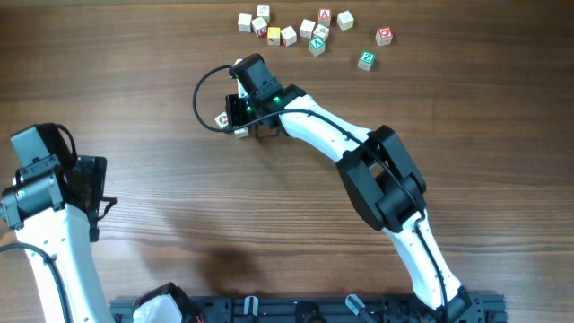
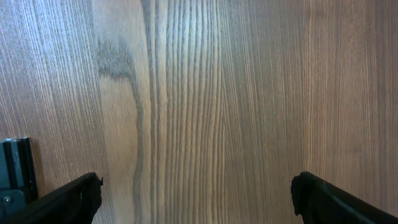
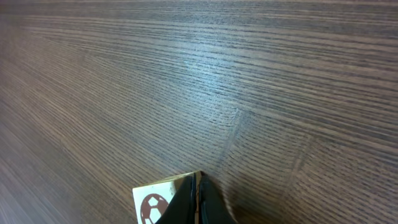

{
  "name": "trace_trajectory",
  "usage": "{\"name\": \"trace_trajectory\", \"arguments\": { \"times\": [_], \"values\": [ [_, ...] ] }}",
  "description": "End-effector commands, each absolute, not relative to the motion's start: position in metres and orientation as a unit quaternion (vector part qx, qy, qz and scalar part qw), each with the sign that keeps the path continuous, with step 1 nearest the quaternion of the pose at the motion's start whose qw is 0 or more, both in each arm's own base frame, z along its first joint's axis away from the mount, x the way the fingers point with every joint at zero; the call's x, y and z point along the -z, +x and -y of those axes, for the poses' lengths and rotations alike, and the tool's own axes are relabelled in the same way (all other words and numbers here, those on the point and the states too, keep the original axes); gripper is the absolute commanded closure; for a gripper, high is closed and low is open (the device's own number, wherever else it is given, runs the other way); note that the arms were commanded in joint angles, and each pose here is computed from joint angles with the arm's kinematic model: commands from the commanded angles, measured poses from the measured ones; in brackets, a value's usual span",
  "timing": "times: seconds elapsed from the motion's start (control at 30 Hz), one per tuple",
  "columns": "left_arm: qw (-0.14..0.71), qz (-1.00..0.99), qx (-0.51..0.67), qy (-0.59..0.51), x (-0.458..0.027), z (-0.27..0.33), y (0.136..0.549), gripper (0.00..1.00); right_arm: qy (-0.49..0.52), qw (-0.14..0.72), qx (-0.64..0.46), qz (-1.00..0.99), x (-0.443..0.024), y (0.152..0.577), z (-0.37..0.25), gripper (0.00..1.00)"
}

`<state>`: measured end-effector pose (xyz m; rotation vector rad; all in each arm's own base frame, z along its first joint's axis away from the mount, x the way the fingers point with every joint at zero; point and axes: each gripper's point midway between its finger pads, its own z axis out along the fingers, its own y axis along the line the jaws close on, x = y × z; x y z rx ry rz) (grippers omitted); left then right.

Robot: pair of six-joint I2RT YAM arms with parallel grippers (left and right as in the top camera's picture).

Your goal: Form a circle

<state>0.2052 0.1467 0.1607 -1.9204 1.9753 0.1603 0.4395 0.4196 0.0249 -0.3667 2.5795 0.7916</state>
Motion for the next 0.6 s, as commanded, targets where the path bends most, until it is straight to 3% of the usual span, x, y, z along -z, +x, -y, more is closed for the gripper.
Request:
{"name": "trace_trajectory", "arguments": {
  "times": [0.0, 0.57],
  "values": [
    [0.187, -0.696, -0.054, -0.691, -0.1595, -0.1473, 0.2048, 0.0, -0.142, 0.21, -0.294, -0.921, -0.0272, 0.4402, -0.4282, 0.96],
    [0.187, -0.696, -0.054, -0.691, -0.1595, -0.1473, 0.2048, 0.0, -0.143, 0.207, -0.295, -0.922, -0.0266, 0.4389, -0.4281, 0.95]
  ]
}}
